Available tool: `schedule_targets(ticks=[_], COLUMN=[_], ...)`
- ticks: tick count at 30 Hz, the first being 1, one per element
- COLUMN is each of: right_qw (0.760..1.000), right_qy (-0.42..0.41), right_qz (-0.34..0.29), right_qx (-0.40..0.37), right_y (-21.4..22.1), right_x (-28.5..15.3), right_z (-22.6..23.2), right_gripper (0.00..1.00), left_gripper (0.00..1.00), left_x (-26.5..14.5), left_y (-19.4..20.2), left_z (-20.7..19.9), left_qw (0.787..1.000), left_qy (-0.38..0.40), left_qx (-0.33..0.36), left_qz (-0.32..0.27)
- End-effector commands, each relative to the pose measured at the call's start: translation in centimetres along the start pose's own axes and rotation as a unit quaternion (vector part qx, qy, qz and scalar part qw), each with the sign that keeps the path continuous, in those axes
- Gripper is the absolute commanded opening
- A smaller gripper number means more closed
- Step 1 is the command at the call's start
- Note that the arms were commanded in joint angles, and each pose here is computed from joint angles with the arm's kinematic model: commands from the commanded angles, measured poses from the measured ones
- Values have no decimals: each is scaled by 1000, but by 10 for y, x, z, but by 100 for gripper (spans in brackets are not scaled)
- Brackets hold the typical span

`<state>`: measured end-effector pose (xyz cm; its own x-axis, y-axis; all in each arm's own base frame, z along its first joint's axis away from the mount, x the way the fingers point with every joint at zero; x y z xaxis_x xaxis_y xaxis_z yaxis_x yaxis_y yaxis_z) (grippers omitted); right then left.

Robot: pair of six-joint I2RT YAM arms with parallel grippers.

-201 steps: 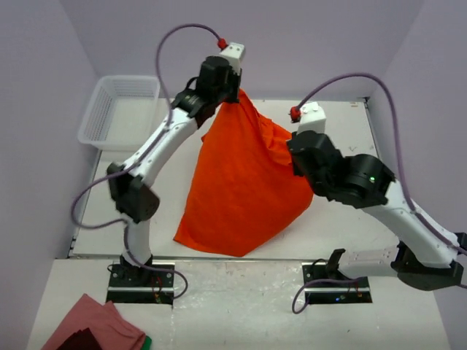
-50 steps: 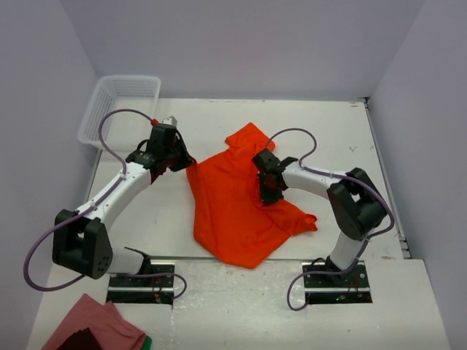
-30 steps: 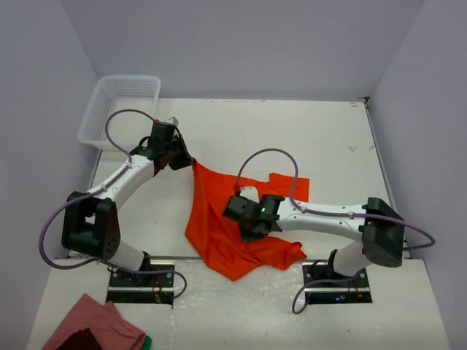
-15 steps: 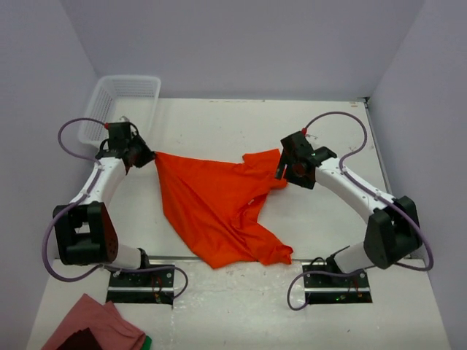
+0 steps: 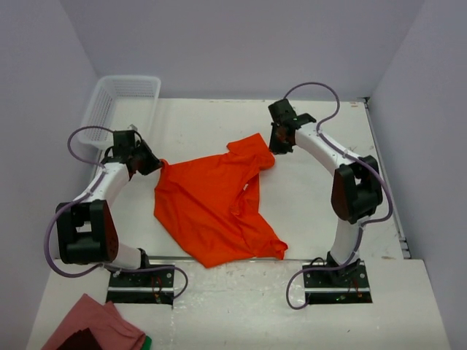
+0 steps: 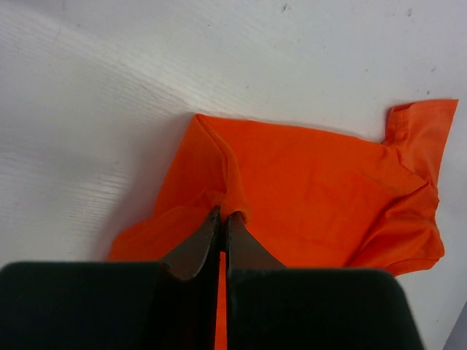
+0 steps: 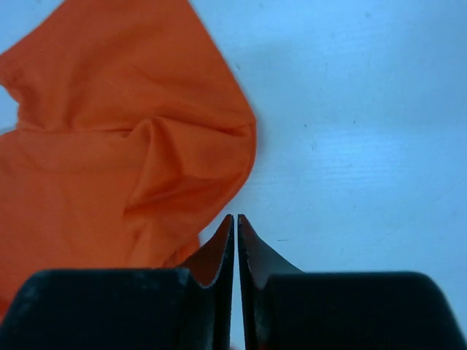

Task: Fold and stack the t-shirts
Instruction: Flatten out the tshirt

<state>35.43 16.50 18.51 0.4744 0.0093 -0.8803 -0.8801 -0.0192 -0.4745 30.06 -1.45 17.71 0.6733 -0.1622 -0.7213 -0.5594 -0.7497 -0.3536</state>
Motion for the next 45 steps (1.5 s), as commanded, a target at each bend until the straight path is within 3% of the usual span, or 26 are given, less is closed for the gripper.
schedule_targets(ticks=[1, 4, 8, 18, 30, 38, 43, 45], right_qw=[999, 996, 992, 983, 974, 967, 967, 978], right_qy=[-23, -80, -112, -144, -162, -171, -172, -128], right_qz=[-36, -21, 44, 111, 148, 142, 125, 73], right_qx=[-25, -19, -25, -22, -51, -121, -144, -146], right_y=[-31, -65, -70, -17, 101, 188, 204, 195], right_x=[-9, -1, 39, 60, 26, -29, -52, -65], right_z=[2, 10, 25, 35, 71, 106, 115, 111], right_gripper=[0, 0, 0, 0, 0, 0, 0, 0], left_gripper=[0, 0, 0, 0, 0, 0, 0, 0], left_x=[5, 4, 0, -15, -30, -27, -19, -16], left_y=[3, 6, 4, -2, -6, -1, 3, 3], left_z=[2, 3, -1, -16, -23, -16, -11, -9], left_qw=[1000, 1000, 999, 998, 996, 997, 997, 998], left_qy=[18, 20, 28, 64, 72, 67, 61, 60], left_qx=[22, 16, 16, 22, 37, 39, 36, 33], left_qz=[7, 11, 5, -2, -22, -19, -13, -11])
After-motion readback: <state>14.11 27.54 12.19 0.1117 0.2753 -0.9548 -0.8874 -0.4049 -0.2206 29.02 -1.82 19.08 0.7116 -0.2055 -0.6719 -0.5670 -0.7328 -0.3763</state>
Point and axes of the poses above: each gripper's point midway between its finger pads, its own x axis out along the fingers, its own z axis along the line the jaws close on, y = z × x, the point moved 10 cm from there along -x, back along the fingers, and after that the axes turned 12 degrees about -x, right-handed, at the moved point
